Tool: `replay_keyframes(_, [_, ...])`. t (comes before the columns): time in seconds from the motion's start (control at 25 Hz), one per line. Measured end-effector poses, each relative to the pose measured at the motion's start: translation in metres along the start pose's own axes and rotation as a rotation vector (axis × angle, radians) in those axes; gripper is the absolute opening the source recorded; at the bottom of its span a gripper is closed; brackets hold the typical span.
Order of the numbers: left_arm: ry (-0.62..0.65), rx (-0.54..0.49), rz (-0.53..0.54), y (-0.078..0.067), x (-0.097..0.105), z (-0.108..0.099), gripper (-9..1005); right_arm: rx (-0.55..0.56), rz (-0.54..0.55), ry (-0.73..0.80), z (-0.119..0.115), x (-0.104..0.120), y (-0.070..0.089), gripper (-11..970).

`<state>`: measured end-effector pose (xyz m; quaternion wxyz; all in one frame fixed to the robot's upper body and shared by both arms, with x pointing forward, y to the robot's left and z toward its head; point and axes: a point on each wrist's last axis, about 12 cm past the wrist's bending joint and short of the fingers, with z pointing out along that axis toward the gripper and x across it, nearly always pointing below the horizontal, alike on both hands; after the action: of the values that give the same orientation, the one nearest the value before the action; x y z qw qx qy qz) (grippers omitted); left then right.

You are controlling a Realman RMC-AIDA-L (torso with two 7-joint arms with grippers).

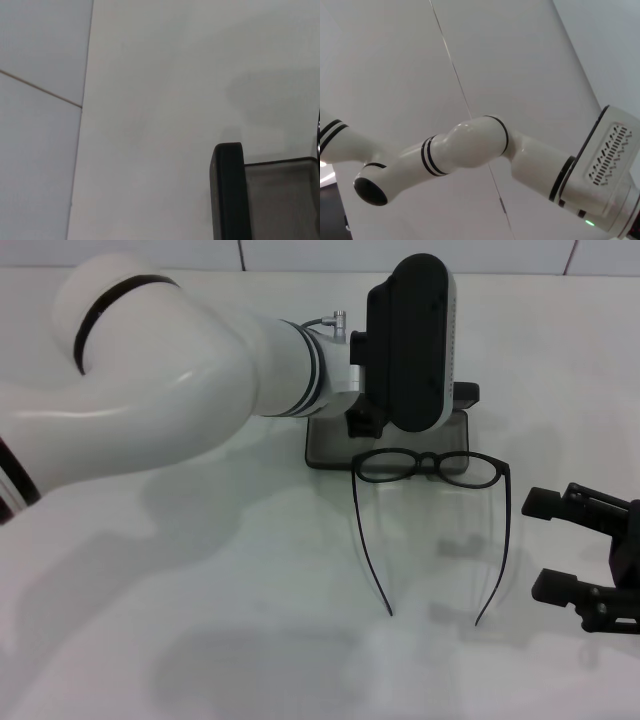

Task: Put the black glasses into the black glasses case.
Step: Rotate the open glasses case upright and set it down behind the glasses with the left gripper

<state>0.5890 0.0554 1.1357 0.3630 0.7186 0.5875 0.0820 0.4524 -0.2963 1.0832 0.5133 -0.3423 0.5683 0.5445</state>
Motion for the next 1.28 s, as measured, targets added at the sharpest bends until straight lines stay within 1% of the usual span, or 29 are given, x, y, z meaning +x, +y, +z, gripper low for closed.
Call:
replay_keyframes(0.36, [0.016,0.008,-0.046,0.002,0.003,0.01,202,0.008,-0.002,0.002,-0.001,0.0,-0.001,854])
replay_keyframes(0.68, [0.009,-0.002,-0.074,0.003,0.004,0.01,203,0.013,0.0,0.001,-0.002,0.001,0.0,853])
replay_keyframes(1.12, [0.018,0.0,-0.084,0.002,0.007,0.011,216,0.011,0.004,-0.004,-0.003,0.002,0.002,853])
replay_keyframes(1.28, [0.003,-0.009,-0.076,0.004,0.003,0.009,320,0.016,0.014,-0.005,-0.005,0.003,0.004,854])
